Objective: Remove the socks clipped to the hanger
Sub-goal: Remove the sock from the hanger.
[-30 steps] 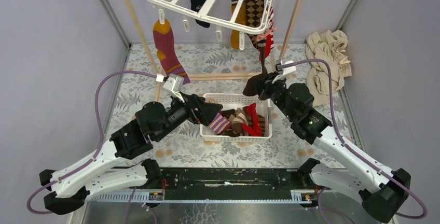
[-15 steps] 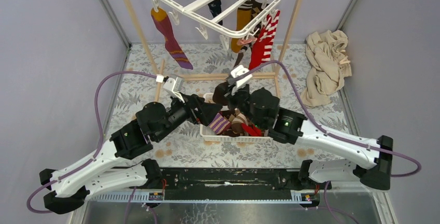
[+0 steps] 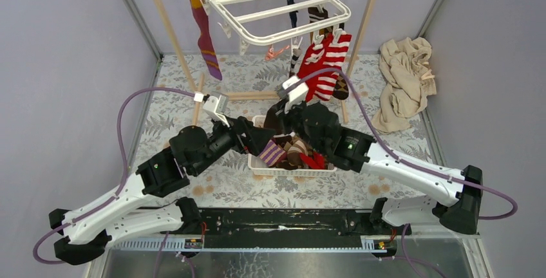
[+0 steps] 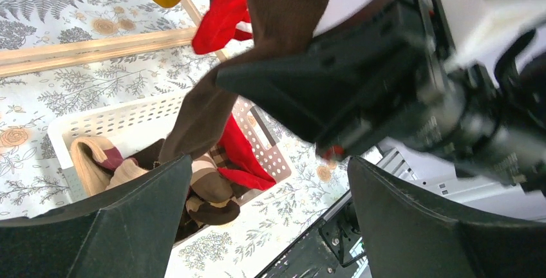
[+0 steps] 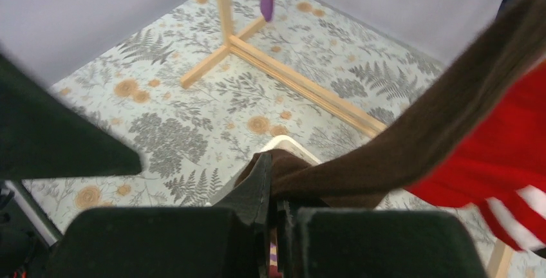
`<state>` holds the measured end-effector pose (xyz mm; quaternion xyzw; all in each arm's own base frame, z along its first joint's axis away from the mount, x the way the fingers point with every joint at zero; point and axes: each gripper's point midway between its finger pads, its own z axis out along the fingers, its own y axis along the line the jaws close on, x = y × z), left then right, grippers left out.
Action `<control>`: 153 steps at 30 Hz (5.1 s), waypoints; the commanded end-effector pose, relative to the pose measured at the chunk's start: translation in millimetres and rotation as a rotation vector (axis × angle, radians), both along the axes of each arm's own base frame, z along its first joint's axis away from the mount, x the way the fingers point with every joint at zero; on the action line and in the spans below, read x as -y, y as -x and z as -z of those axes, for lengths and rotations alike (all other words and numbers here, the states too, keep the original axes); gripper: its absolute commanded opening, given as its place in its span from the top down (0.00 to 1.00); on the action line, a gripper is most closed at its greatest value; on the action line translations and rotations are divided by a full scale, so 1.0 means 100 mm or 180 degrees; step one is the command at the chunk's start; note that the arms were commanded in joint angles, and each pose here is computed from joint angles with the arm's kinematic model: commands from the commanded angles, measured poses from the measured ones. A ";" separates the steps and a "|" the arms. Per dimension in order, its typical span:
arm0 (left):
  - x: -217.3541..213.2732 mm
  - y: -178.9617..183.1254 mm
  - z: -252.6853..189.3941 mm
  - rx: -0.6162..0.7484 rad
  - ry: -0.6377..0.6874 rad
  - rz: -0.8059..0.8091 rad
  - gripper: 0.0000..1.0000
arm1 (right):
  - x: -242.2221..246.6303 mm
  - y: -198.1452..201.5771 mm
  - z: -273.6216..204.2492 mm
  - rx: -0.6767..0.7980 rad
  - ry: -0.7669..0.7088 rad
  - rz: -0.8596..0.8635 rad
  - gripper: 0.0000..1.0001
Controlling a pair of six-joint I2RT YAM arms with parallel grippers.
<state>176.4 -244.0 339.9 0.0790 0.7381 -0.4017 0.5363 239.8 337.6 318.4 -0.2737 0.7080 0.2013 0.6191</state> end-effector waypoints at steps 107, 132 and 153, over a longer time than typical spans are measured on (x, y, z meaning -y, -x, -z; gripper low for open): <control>0.97 -1.00 -0.04 0.0724 -0.0689 -0.0177 1.00 | 1.73 -0.80 -1.04 -0.0747 -0.1075 0.0508 0.38; 0.93 -1.03 -0.10 0.0739 -0.0646 -0.0157 1.00 | 1.50 -1.36 -1.88 0.0083 -0.1604 0.0263 0.37; 0.95 -1.04 -0.11 0.0738 -0.0625 -0.0129 1.00 | 1.21 -1.25 -1.81 0.0107 -0.1401 0.0215 0.40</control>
